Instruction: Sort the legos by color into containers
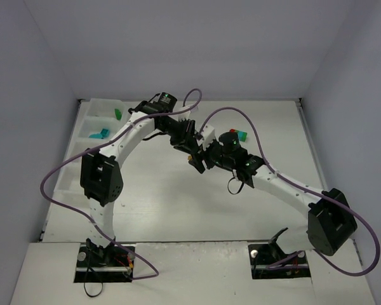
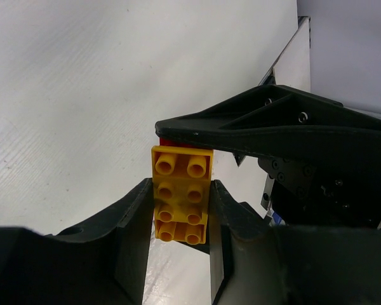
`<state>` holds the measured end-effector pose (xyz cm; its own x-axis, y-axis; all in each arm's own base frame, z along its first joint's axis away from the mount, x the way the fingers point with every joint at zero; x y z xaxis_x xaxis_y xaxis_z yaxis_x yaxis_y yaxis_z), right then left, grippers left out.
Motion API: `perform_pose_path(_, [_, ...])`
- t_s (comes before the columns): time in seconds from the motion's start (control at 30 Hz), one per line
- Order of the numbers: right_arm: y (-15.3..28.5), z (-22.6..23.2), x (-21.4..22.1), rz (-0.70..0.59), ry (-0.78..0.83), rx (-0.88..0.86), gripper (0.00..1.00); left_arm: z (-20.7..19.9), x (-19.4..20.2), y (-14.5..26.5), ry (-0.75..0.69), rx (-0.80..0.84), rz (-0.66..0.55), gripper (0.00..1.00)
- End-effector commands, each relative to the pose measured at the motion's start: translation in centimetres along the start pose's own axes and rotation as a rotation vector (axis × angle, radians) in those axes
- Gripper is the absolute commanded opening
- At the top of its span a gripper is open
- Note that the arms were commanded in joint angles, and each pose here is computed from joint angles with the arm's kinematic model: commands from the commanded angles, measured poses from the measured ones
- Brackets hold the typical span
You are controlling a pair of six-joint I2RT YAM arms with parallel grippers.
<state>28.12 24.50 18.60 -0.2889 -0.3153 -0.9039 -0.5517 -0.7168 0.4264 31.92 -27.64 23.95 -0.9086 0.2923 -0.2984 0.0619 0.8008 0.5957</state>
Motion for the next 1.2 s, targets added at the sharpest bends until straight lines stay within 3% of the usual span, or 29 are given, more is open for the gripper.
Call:
perform_pose_path(0.0, [-0.1, -0.2, 4.3, 0.158, -0.016, 0.032, 0.01, -2.0, -2.1, 4.8, -0.074, 0.029, -0.132, 0.0])
perform_pose_path(0.2, [-0.6, -0.3, 4.7, 0.187, -0.015, 0.041, 0.08, -1.6, -2.1, 5.5, -0.069, 0.008, -0.142, 0.0])
perform_pose_path(0.27, [-0.8, -0.3, 4.3, 0.191, -0.017, 0.032, 0.23, -1.5, -2.0, 5.3, -0.068, 0.009, -0.141, 0.0])
perform_pose_path(0.33, [-1.1, -0.2, 4.1, 0.195, -0.017, 0.027, 0.25, -1.3, -1.9, 5.0, -0.057, 0.011, -0.136, 0.0])
perform_pose_path(0.8, [-1.6, -0.2, 2.6, 0.179, -0.015, 0.037, 0.99, -0.5, -2.2, 4.4, -0.058, -0.035, -0.157, 0.0])
perform_pose_path(1.1, [-1.3, -0.4, 1.0, 0.134, -0.008, 0.056, 1.0, -0.2, -2.1, 3.5, -0.043, -0.012, -0.138, 0.0])
perform_pose_path(1.17, [-1.2, -0.5, 0.2, 0.11, 0.003, 0.062, 0.94, -0.1, -2.1, 3.4, -0.042, -0.006, -0.137, 0.0])
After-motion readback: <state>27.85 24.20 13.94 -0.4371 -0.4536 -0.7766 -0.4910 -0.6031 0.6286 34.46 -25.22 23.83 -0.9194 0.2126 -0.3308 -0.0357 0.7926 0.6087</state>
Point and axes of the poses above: each gripper's point midway between its finger pads, its own y axis back along the fingers, its own z axis along the line the jaws close on, x = y × z, the point moved 5 cm from there along y, back along the fingers, and after that the axes turned 3 degrees about -y, right-handed, at the moved point
